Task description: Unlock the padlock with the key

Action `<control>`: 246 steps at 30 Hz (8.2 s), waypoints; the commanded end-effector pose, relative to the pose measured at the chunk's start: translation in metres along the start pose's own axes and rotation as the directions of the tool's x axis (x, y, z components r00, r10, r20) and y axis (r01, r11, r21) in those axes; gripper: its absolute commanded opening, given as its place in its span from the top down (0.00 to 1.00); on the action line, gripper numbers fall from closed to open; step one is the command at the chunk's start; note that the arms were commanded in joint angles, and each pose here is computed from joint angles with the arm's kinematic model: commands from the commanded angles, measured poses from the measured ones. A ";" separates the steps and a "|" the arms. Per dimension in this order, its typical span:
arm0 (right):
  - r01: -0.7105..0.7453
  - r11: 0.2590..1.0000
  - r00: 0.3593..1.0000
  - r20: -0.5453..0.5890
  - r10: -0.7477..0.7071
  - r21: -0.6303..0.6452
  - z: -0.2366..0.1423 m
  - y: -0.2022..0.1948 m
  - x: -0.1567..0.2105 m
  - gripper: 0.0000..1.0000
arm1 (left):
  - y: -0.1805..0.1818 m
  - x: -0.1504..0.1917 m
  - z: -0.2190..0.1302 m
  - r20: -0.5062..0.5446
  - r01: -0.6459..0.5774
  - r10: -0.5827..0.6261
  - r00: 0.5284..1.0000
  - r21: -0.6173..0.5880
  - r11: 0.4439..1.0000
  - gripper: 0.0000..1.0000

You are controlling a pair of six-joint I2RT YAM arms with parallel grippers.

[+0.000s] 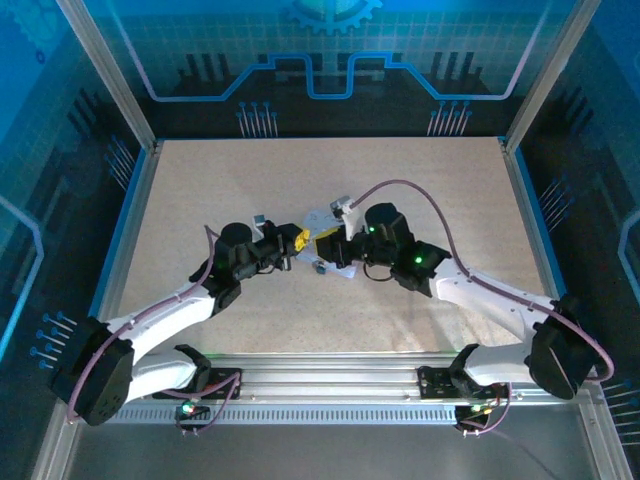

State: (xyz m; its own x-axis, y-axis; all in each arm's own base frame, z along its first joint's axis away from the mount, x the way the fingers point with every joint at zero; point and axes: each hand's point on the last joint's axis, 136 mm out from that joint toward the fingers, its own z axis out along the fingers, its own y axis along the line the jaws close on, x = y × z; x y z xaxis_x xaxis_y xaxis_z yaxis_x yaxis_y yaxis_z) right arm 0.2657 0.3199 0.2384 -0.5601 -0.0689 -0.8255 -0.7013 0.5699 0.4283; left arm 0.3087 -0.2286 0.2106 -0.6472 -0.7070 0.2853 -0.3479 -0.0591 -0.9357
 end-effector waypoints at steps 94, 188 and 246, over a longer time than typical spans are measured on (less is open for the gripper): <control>-0.408 0.856 0.891 0.068 0.450 -0.318 -0.007 0.008 -0.021 0.98 | -0.080 0.027 -0.027 0.146 -0.718 0.703 0.696 0.159 0.678 1.00; -0.585 0.784 0.778 -0.128 0.615 0.207 0.018 -0.151 0.115 0.96 | 0.143 -0.004 0.086 -0.305 -0.891 0.841 0.446 -0.238 0.386 0.56; -0.019 0.988 0.991 -0.125 0.039 0.156 -0.036 -0.082 0.125 0.96 | 0.083 0.043 0.070 -0.311 -0.622 0.548 0.776 -0.239 0.745 0.79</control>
State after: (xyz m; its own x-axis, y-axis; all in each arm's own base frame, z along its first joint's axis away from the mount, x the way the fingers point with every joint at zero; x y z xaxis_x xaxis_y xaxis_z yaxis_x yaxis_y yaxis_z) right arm 0.2395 0.2334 0.1119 -0.6863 -0.1324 -0.7152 -0.5742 0.7022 0.4210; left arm 0.2956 -0.3038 0.0954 -0.9055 -0.3442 -0.2480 -0.0337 0.6412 -0.7667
